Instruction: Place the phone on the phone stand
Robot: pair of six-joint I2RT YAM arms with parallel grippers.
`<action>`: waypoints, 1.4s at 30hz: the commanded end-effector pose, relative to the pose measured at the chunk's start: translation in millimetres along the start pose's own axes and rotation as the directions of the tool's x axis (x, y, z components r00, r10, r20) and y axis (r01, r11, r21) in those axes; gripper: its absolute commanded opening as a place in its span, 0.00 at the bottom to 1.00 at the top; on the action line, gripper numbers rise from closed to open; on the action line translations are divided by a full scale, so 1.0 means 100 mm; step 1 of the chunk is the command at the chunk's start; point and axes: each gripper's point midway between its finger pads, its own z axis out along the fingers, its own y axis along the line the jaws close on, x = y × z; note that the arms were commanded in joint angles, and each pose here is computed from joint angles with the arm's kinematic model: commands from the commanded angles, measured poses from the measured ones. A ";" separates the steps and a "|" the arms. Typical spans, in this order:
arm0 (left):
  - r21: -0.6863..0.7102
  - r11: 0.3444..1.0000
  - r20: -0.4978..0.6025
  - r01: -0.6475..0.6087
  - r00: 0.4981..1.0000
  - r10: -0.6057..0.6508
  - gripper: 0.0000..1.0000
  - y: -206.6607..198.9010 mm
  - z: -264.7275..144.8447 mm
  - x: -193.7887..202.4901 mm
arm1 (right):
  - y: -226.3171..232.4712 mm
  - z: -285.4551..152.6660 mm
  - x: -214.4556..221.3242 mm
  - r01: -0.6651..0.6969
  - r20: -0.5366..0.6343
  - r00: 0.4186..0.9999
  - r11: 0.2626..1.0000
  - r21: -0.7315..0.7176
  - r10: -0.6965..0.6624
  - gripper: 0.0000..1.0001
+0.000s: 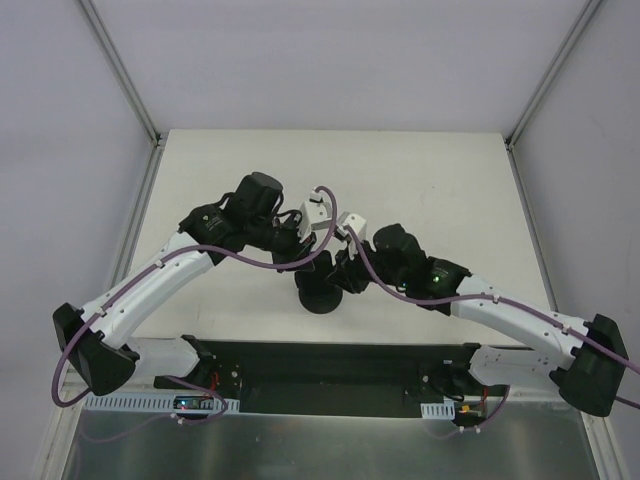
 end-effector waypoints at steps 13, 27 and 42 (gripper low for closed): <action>-0.062 0.987 0.160 0.146 0.978 -0.135 0.32 0.07 0.01 -0.40 | -0.46 -0.09 -0.15 -0.253 0.232 0.957 0.896 0.365 0.176 0.00; -0.163 0.962 0.397 0.219 0.907 -0.140 0.90 0.09 -0.77 -0.73 | -0.11 -0.43 -0.12 -0.110 0.077 0.993 0.959 0.263 0.093 0.97; -0.647 0.589 0.630 0.483 0.774 0.057 0.99 0.77 -1.71 -0.23 | 0.14 -0.23 -0.83 -0.076 0.081 0.996 0.841 0.536 0.038 0.97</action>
